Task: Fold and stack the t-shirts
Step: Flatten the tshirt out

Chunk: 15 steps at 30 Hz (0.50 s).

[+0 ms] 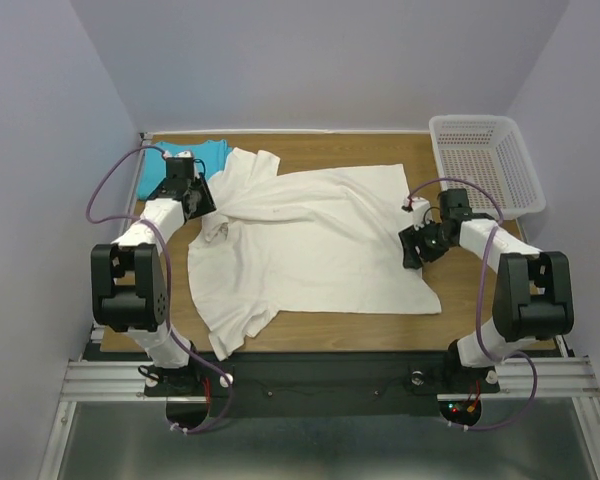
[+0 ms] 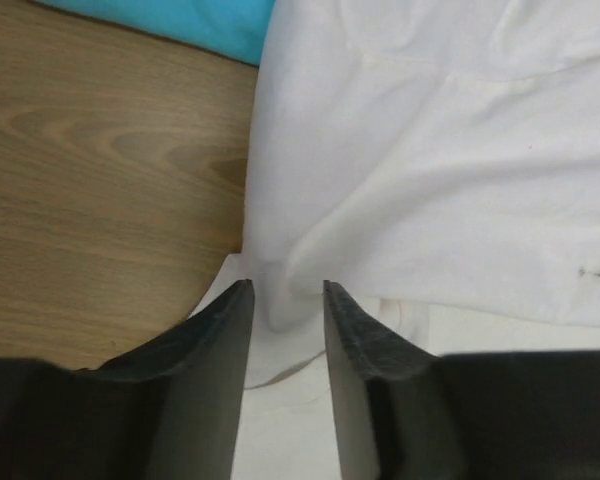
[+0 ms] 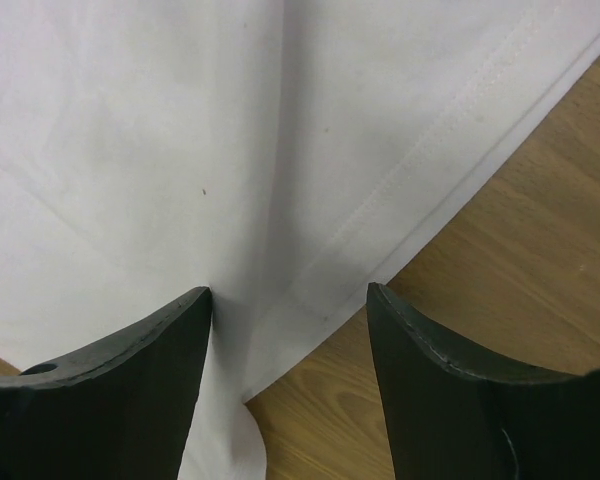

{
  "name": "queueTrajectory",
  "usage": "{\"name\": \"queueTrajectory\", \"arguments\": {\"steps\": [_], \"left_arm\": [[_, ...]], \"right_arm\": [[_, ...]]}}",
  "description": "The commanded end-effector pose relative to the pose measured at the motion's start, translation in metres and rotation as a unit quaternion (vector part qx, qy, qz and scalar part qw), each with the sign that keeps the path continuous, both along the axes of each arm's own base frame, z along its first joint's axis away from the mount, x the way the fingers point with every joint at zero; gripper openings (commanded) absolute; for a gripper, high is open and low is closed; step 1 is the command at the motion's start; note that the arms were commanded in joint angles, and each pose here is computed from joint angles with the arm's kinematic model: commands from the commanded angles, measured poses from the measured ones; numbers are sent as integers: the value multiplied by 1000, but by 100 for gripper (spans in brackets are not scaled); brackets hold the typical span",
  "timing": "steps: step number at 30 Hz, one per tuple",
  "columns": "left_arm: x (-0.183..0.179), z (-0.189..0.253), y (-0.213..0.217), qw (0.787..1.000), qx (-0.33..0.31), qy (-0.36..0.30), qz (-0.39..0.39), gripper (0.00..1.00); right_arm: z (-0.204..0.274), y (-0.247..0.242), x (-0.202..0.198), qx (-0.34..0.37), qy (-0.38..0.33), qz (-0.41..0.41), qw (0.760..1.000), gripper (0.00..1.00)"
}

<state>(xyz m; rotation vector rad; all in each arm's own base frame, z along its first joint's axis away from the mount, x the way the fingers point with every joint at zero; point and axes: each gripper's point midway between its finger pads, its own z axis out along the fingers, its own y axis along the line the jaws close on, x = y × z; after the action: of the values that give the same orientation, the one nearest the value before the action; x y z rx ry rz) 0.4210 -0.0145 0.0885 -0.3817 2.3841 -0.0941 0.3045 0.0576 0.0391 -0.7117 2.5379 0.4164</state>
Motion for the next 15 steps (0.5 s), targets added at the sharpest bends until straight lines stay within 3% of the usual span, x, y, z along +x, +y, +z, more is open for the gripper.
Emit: {"name": "queueTrajectory", "arguments": {"steps": [1, 4, 8, 12, 15], "left_arm": [[6, 56, 7, 996, -5, -84, 9, 58], [-2, 93, 9, 992, 0, -128, 11, 70], [-27, 120, 11, 987, -30, -158, 15, 73], [-62, 99, -21, 985, -128, -118, 2, 73], [-96, 54, -42, 980, -194, -47, 2, 69]], "right_arm": [[4, -3, -3, -15, -9, 27, 999, 68], [4, -8, -8, -33, -9, 35, 999, 66], [18, -12, -16, -41, -21, 34, 998, 65], [17, -3, -39, -20, 10, 63, 998, 61], [7, -2, -56, -15, 40, 78, 996, 55]]}}
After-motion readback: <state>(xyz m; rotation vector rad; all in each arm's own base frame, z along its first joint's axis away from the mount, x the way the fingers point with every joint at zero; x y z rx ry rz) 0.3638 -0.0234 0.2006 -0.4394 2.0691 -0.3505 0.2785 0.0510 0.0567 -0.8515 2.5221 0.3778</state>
